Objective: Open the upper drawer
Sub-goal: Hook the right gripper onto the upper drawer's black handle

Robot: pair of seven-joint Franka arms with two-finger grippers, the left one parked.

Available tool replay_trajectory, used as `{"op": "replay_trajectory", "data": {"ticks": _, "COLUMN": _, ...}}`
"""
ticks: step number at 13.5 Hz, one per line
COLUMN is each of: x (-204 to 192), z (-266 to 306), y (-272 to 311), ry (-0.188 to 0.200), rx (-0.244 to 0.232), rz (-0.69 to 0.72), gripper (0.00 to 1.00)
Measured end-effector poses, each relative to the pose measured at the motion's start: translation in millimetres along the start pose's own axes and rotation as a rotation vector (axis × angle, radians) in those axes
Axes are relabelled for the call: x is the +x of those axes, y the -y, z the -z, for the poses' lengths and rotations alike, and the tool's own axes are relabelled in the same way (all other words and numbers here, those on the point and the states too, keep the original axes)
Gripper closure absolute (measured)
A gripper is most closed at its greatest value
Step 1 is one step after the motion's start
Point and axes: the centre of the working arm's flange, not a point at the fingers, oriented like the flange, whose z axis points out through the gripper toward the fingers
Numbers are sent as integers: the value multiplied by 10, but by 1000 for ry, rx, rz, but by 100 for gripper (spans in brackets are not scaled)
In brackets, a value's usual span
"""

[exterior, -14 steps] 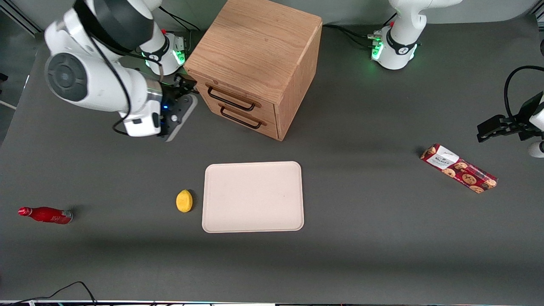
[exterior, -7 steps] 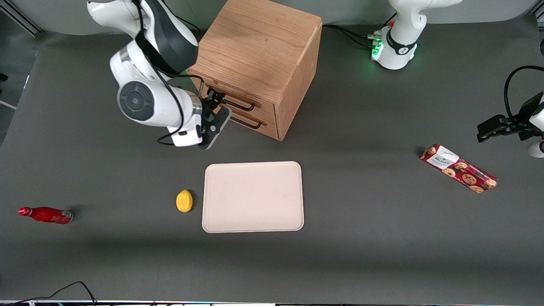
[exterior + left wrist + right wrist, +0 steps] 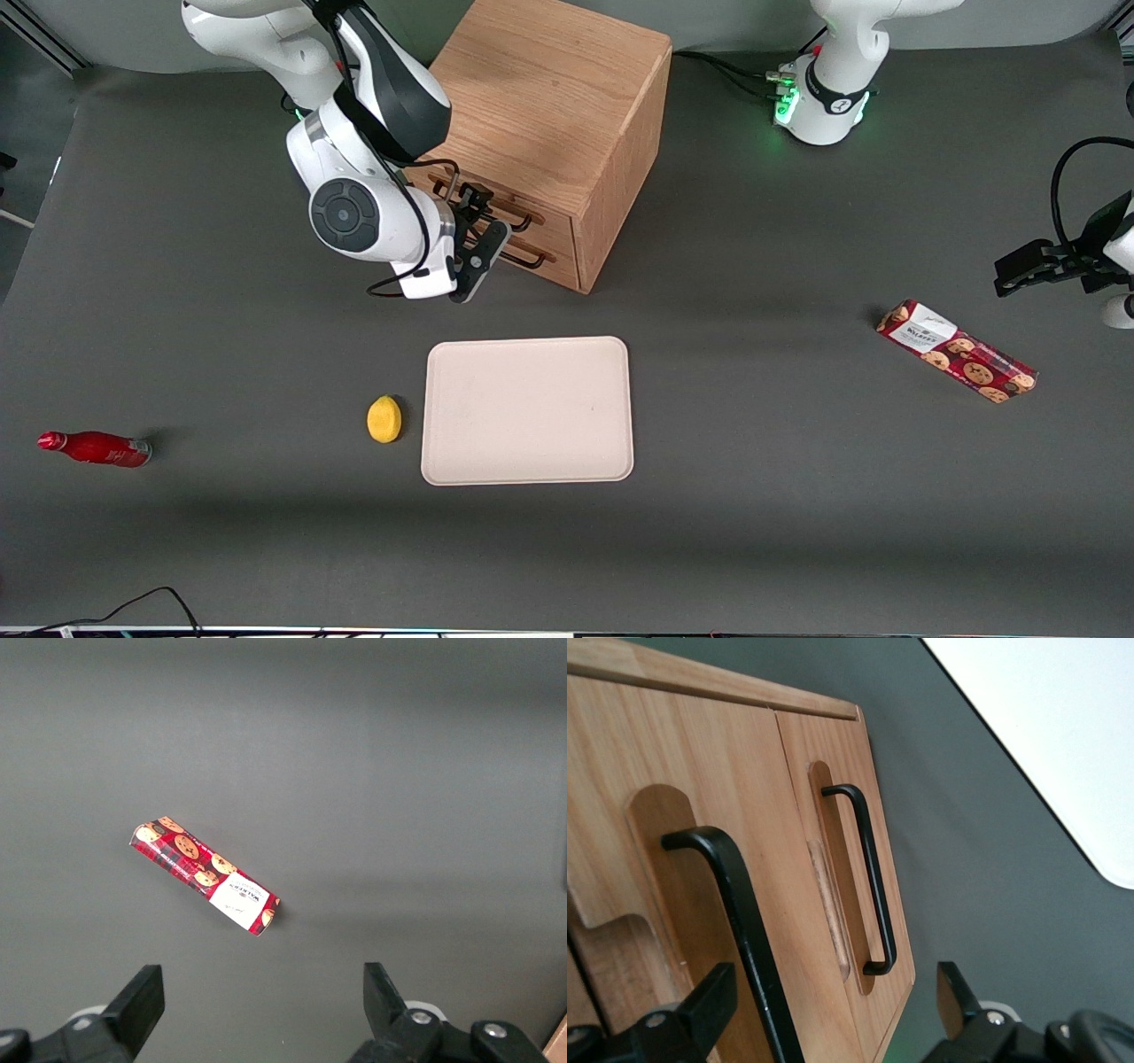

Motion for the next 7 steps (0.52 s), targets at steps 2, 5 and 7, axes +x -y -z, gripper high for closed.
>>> {"op": "replay_trajectory", "data": {"ticks": 2, "x": -7, "z": -55, "y": 19, "ry": 8, "rx": 10, "rz": 0, "gripper": 0}}
{"op": "replay_trajectory", "data": {"ticks": 5, "x": -20, "z": -112, "y": 42, "ry": 16, "rx": 18, "rz": 1, "gripper": 0}}
{"op": "replay_trajectory", "data": {"ticks": 7, "x": -32, "z": -124, "y": 31, "ry": 17, "rx": 21, "rz": -1, "gripper": 0}}
